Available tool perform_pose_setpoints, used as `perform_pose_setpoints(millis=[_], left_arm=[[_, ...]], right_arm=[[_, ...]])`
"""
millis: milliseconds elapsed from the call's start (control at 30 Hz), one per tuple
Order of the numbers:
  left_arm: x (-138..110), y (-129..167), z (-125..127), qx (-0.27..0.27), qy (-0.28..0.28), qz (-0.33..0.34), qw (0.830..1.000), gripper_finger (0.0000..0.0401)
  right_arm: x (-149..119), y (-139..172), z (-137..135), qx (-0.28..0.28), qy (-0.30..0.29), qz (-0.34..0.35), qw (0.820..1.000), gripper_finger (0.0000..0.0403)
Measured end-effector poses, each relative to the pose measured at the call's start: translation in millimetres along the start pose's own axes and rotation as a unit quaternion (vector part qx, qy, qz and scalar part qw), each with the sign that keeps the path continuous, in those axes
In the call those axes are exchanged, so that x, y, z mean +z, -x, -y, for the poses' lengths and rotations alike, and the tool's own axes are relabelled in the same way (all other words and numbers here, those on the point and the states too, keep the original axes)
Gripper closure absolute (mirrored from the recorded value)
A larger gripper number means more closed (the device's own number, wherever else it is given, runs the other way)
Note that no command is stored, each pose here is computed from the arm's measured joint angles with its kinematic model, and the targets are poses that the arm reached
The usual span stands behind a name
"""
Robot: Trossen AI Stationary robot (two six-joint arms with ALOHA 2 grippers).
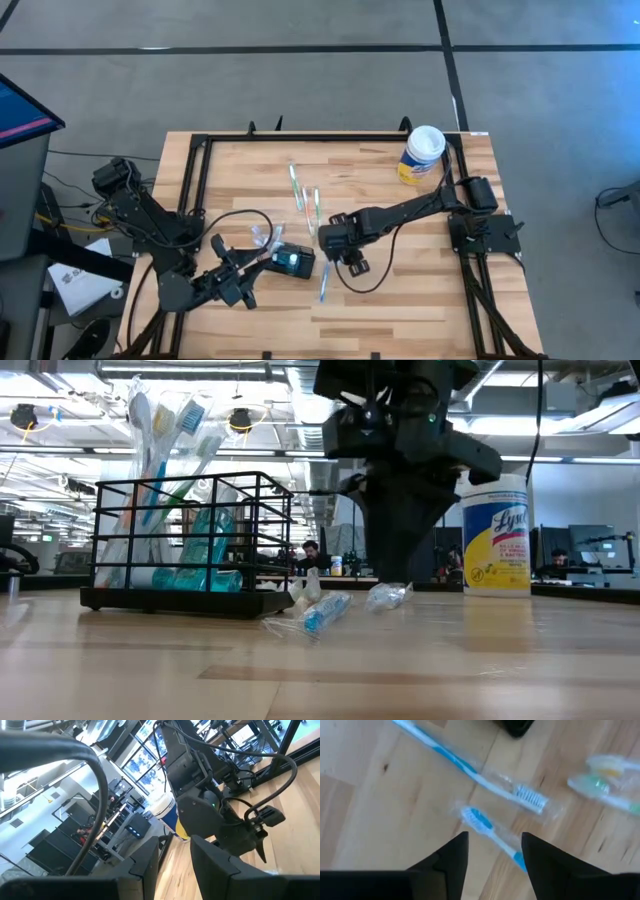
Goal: Pick & Place toothbrushing station
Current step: Put the right blue toothbrush into the wire organizer
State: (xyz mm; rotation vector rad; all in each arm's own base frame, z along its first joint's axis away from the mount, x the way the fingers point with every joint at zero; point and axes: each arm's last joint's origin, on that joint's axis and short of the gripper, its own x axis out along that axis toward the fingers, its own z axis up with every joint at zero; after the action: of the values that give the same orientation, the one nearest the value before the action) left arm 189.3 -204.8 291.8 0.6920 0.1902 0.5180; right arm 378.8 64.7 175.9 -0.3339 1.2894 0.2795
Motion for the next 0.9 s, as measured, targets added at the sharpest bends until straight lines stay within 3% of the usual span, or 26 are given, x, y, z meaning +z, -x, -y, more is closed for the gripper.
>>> perform_pose_setpoints(millis=[267, 700, 900], left_arm=[[0.0, 0.0, 0.0, 0.000, 0.000, 0.000, 1.000, 0.0295], [0.0, 0.0, 0.0, 0.000, 0.000, 0.000, 1.000, 0.0295], [0.0, 0.0, 0.1, 0.000, 0.000, 0.000, 1.000, 0.0295]], right_arm=[[0.1, -4.1, -0.1, 0.001, 0.090, -0.002, 0.996, 0.0242], [0.8, -3.7, 0.1, 0.000, 0.169, 0.001, 0.986, 0.0257], [1.5, -3.7, 0.7, -0.002, 0.171, 0.005, 0.985, 0.0264]])
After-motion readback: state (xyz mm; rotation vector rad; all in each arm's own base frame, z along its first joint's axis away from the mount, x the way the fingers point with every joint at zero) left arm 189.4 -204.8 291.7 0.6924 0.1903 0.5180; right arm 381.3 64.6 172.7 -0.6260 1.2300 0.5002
